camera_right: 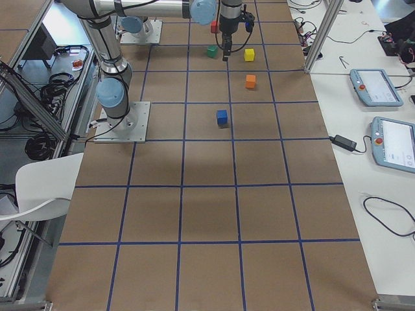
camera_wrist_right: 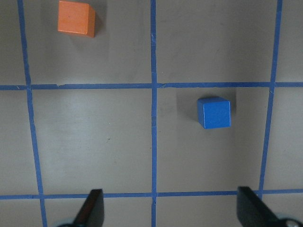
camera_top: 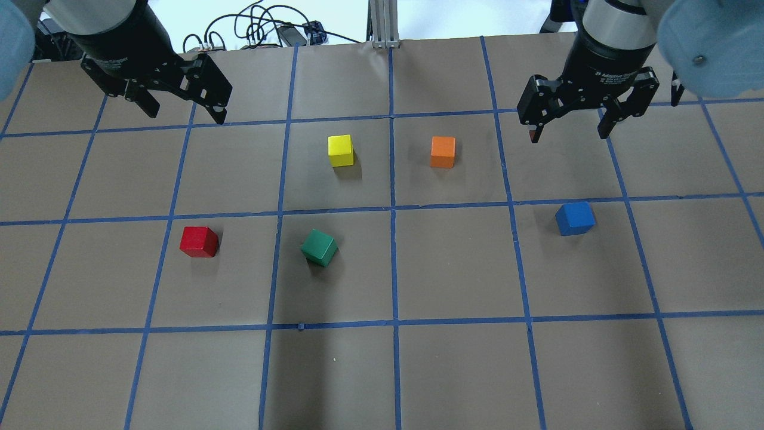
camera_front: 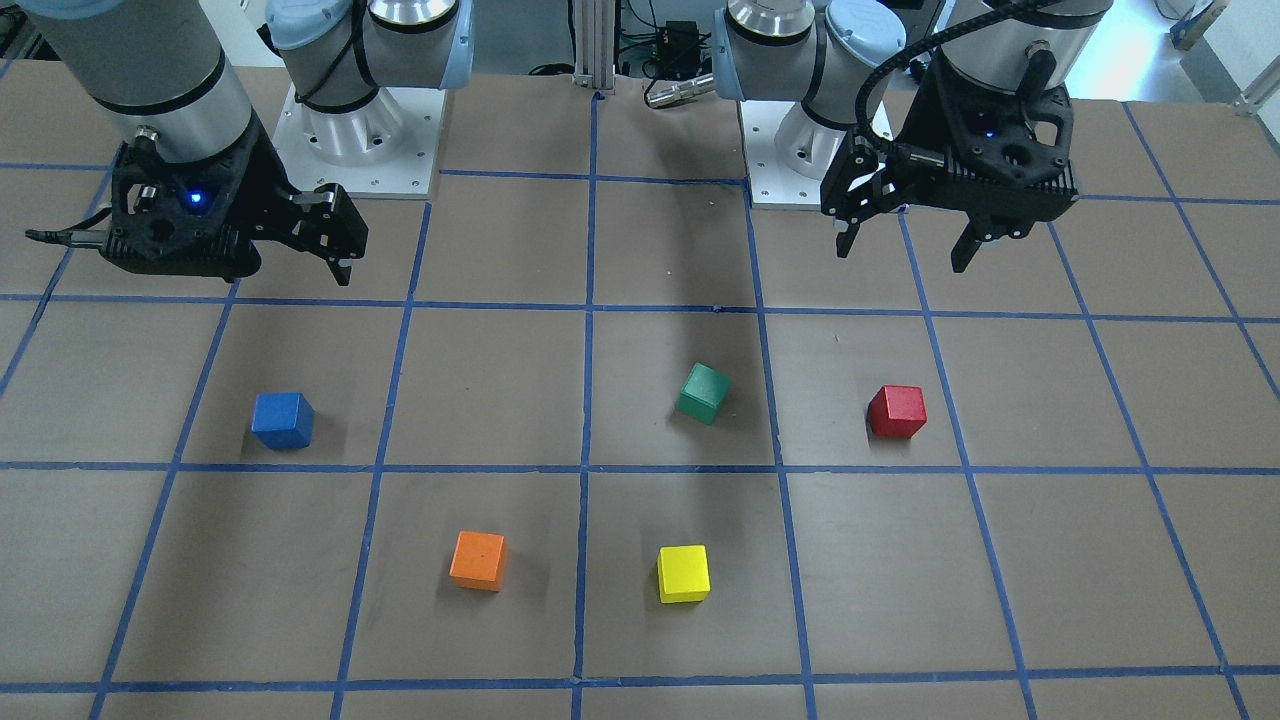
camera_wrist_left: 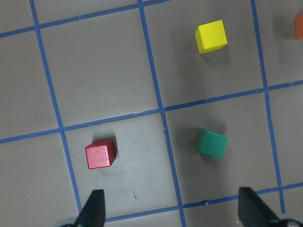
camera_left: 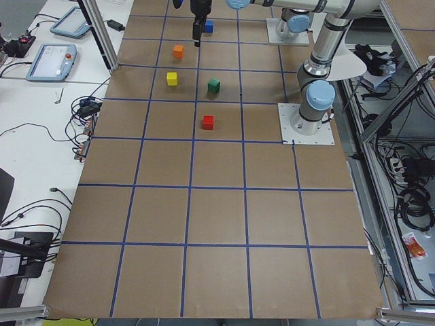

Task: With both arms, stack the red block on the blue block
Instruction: 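Move the left gripper down toward the red cube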

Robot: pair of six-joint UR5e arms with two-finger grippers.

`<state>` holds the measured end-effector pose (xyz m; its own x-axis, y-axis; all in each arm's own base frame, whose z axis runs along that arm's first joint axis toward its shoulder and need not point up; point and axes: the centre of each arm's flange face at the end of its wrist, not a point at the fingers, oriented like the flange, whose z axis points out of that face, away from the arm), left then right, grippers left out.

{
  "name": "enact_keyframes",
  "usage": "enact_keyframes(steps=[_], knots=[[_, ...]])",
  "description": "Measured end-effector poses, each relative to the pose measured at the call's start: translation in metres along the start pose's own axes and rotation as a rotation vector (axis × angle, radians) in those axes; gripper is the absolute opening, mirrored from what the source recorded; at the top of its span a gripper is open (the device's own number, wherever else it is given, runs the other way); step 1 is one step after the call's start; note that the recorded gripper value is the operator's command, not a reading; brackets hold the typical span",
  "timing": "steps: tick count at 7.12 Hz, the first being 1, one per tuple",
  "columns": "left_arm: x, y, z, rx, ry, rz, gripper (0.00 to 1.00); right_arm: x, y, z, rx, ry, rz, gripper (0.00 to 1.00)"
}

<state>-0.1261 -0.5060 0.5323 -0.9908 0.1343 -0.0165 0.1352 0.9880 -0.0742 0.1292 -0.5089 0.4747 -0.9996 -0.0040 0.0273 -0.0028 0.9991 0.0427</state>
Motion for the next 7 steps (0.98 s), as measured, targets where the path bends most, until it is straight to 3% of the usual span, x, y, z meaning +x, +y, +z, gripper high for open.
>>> enact_keyframes(steps=[7], knots=[[0.0007,-0.0038,0.0056,-0.01,-0.002,-0.022,1.0,0.0,0.0002,0.0006,-0.002,0.0,0.0,1.0]])
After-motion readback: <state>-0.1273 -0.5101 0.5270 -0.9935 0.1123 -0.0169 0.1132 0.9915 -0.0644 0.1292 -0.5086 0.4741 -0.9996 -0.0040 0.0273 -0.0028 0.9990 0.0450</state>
